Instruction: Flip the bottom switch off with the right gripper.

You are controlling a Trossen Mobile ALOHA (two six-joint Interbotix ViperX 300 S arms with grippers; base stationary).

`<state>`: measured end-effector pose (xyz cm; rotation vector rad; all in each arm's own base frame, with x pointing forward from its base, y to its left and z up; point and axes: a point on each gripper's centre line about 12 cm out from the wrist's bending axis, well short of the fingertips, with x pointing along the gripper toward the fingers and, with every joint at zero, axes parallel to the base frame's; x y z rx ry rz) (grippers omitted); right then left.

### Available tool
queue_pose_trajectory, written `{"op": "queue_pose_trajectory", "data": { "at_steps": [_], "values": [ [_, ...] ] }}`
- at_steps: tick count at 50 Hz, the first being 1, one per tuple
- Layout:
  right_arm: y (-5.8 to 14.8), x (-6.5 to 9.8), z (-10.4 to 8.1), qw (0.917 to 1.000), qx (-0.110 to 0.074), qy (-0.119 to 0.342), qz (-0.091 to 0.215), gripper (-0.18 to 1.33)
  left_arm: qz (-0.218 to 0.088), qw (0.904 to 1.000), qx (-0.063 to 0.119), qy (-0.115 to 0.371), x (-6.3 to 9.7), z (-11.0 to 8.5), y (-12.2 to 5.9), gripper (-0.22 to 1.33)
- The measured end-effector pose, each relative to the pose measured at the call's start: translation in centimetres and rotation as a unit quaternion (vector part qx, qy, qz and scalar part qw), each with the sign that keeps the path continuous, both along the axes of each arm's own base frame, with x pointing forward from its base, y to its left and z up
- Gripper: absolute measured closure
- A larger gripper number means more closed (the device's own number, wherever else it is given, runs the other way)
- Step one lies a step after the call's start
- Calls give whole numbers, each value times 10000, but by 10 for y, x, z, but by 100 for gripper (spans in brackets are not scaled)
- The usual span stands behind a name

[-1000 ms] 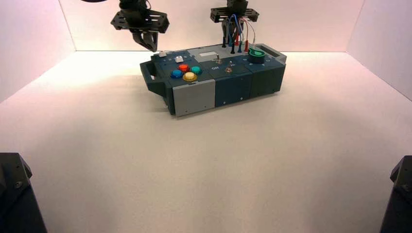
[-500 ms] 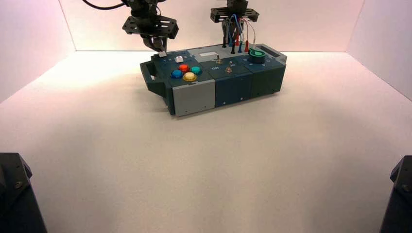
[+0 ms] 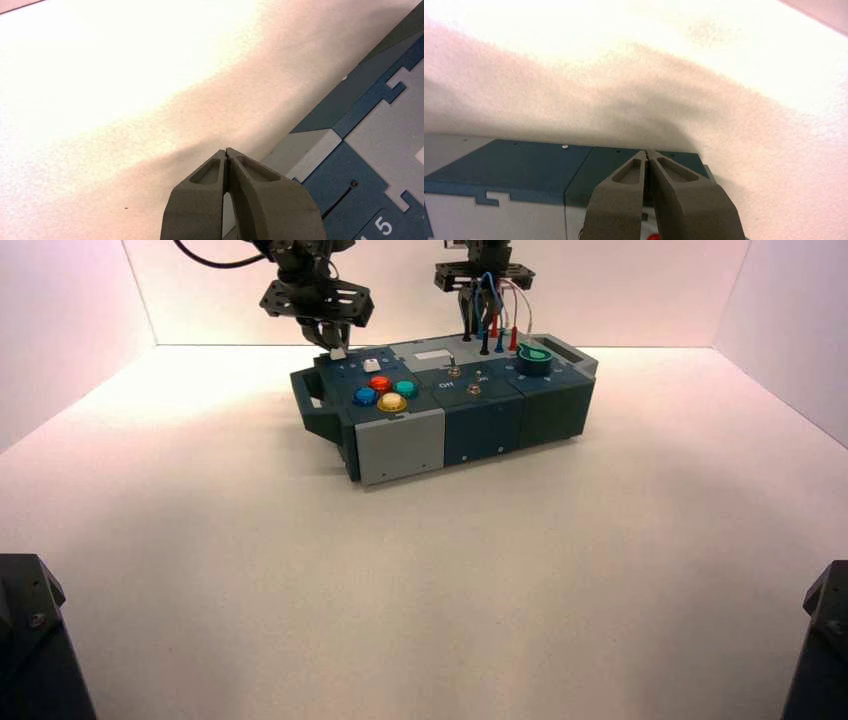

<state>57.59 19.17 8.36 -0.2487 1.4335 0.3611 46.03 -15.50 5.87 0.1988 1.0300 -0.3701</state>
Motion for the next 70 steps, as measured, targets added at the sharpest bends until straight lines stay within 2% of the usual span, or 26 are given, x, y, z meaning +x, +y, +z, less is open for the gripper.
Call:
{"op": "queue_pose_trajectory", "data": {
  "at_steps": [14, 27, 28, 31, 36, 39, 45, 51, 60, 70],
  "values": [
    [-5, -14, -4, 9994, -107, 336, -5, 129, -41, 10000, 9, 54, -6, -2, -4, 128],
    [-12, -33, -4, 9993, -119, 346, 7, 129, -99, 9999, 26, 106, -14, -6, -8, 128],
    [-13, -41, -6, 9993, -122, 345, 11, 129, -116, 9998, 32, 137, -16, -8, -9, 128],
    [-16, -47, -4, 9996, -105, 279, -1, 129, -143, 9998, 46, 156, -19, -10, -11, 128],
    [-23, -67, -8, 9995, -121, 282, -22, 129, -235, 9994, 73, 228, -26, -14, -17, 128],
    [-25, -74, -10, 9995, -117, 283, -24, 129, -266, 9993, 81, 250, -29, -15, -19, 128],
    [-32, -95, -15, 9994, -133, 303, -36, 129, -386, 9984, 125, 389, -42, -20, -27, 128],
    [-38, -110, -16, 9995, -141, 284, -53, 129, -478, 9980, 124, 382, -51, -15, -33, 128],
    [-45, -135, -13, 9996, -139, 245, -62, 130, -514, 9978, 120, 395, -74, -3, -29, 128],
    [-53, -157, -4, 9999, -100, 113, -75, 130, -535, 9978, 115, 385, -93, 1, -27, 128]
  ]
}}
